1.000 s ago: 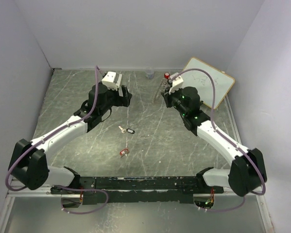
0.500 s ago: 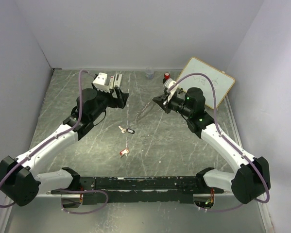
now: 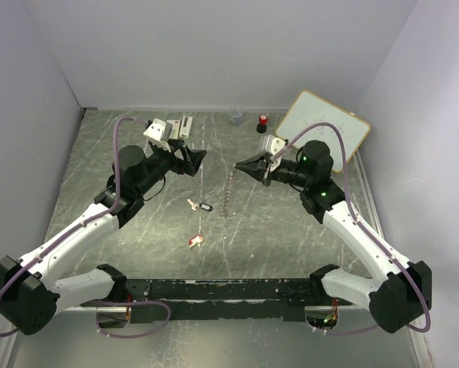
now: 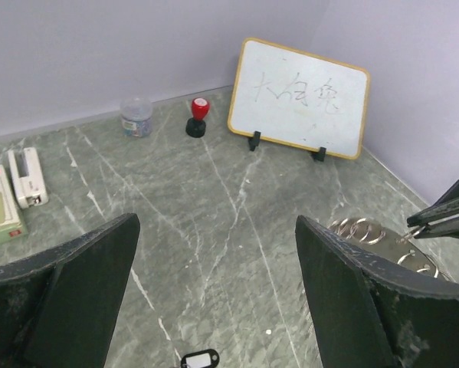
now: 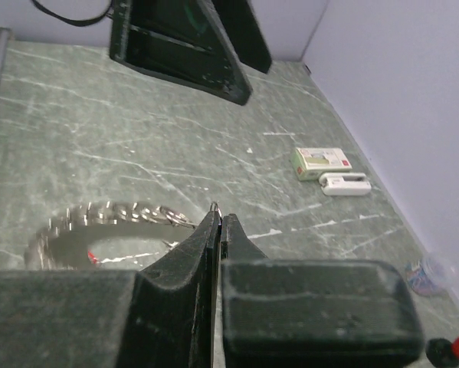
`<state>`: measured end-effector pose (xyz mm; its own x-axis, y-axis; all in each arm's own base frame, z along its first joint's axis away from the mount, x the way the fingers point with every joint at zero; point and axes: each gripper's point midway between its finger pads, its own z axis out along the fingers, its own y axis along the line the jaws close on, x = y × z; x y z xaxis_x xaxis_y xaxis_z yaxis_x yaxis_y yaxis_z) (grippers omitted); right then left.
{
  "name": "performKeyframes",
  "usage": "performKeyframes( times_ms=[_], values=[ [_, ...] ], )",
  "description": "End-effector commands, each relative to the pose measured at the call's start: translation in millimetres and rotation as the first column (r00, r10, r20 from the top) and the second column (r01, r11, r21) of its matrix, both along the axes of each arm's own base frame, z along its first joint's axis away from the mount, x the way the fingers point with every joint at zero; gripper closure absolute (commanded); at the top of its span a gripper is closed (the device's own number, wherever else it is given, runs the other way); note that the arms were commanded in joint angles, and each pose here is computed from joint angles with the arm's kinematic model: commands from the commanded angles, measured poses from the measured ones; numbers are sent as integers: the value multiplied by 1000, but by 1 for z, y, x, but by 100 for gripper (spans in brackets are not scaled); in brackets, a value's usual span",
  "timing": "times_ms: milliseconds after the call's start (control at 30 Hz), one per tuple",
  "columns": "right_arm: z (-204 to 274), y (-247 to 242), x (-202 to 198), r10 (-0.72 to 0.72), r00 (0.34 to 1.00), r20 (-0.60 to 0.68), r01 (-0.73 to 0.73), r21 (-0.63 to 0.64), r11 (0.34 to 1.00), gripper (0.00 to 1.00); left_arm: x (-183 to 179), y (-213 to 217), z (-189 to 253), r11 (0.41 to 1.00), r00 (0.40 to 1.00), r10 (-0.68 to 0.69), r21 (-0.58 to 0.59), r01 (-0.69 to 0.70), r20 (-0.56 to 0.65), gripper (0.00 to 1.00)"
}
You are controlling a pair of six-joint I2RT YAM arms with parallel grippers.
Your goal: Put the keys on the keyring
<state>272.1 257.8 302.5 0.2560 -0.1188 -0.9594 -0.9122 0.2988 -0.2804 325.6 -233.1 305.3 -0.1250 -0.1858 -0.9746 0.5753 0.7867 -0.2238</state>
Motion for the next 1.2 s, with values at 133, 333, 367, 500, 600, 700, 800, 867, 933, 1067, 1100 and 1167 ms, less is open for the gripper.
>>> performKeyframes(
  times_ms=[133,333,367,500,600,700,800,867,933,1067,1100,1167],
  values=[
    [36,2,-37,160,969,190,-168,23,986,100,-26,-24,24,981,975,-188,-23,192,117,7],
    [35,3,-38,176,968,178,-180,11,984,100,-27,-25,25,979,973,-198,-24,202,117,6],
    [35,3,-37,169,970,176,-174,11,985,100,-26,-25,25,980,975,-194,-23,198,111,6],
    [29,0,-24,101,989,110,-103,6,995,100,-16,-21,10,990,989,-140,-22,142,49,7],
    [15,-2,-21,72,996,51,-72,-10,997,100,-5,-15,-21,998,996,-69,-3,69,-62,6],
    [3,-6,-21,36,999,22,-36,-4,999,100,-3,-9,-60,1000,982,-13,-6,12,-188,6],
    [-12,-10,-22,9,1000,-17,-9,-8,1000,100,-11,-7,-95,1000,963,-4,-27,-3,-269,6],
    [-23,-12,-22,-7,999,-50,6,-22,1000,100,-15,-7,-118,1000,951,13,11,-10,-309,7],
    [-34,-15,-22,-28,996,-80,25,-42,999,100,-19,-6,-139,996,941,53,85,-26,-334,6],
    [-47,-20,-23,-54,993,-104,46,-74,996,100,-25,-10,-170,975,941,81,224,-6,-328,6],
    [-48,-20,-24,-56,993,-106,48,-77,996,100,-25,-11,-176,968,940,86,252,0,-331,6],
    [-50,-22,-24,-64,992,-111,56,-79,995,100,-25,-13,-185,954,938,98,299,6,-333,6]
  ],
)
